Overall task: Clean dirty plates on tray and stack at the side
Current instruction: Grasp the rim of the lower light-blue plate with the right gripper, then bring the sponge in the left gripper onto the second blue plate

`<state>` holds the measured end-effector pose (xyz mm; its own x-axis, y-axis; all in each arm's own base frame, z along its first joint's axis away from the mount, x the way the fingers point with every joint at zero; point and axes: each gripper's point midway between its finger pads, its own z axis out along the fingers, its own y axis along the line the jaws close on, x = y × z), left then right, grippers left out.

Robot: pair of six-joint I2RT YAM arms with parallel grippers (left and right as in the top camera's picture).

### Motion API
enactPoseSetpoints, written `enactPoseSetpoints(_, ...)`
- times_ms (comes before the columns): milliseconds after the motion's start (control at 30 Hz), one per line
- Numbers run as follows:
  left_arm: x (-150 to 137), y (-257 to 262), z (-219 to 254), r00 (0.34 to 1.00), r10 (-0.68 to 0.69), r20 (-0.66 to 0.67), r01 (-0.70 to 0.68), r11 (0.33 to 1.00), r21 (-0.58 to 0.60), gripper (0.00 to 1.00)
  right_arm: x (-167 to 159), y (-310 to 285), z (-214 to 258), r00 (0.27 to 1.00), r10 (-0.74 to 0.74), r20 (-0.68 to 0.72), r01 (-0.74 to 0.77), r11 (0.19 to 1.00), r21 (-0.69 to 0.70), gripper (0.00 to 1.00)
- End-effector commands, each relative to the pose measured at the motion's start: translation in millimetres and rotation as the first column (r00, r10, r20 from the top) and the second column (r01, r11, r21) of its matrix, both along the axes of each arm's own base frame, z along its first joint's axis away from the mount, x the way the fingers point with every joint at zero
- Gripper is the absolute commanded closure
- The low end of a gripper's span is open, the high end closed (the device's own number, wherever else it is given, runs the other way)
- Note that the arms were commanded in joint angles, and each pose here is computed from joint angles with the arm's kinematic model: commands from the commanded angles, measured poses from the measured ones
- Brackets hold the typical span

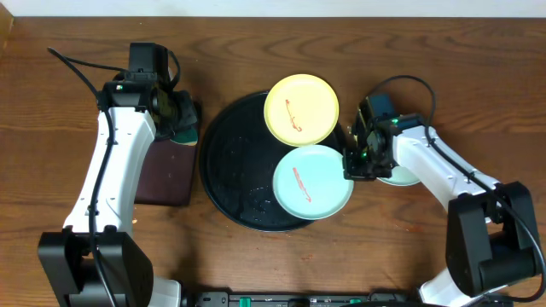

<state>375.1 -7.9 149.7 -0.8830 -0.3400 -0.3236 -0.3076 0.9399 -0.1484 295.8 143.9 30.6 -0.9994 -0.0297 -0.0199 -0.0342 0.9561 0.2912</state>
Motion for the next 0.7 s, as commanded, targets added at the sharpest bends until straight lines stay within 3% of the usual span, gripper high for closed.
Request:
enactPoseSetpoints(0, 3, 0, 10, 1.0, -0.008, 0.03, 0.008, 1.0, 0.001, 0.93, -5, 42, 15, 0.995, 0.096, 0.027, -0.1, 0.979, 0.175, 0.99)
enactPoseSetpoints(300, 3, 0, 10, 1.0, -0.008, 0.028, 0.008, 1.0, 0.001, 0.93, 1, 78, 21, 0.999, -0.015, 0.032, 0.008, 0.977, 0.211, 0.99)
enactPoseSetpoints(400, 3, 0, 10, 1.0, -0.008, 0.029, 0.008, 1.0, 0.001, 0.92, 1, 79, 15, 0.994, -0.099, 0.039, 0.094, 0.987, 0.13, 0.99)
enactPoseSetpoints(667, 1, 0, 7, 1.0, -0.009, 0.019, 0.009, 1.0, 0.001, 0.92, -9, 92, 7, 0.989, -0.108, 0.105, 0.108, 0.994, 0.009, 0.99)
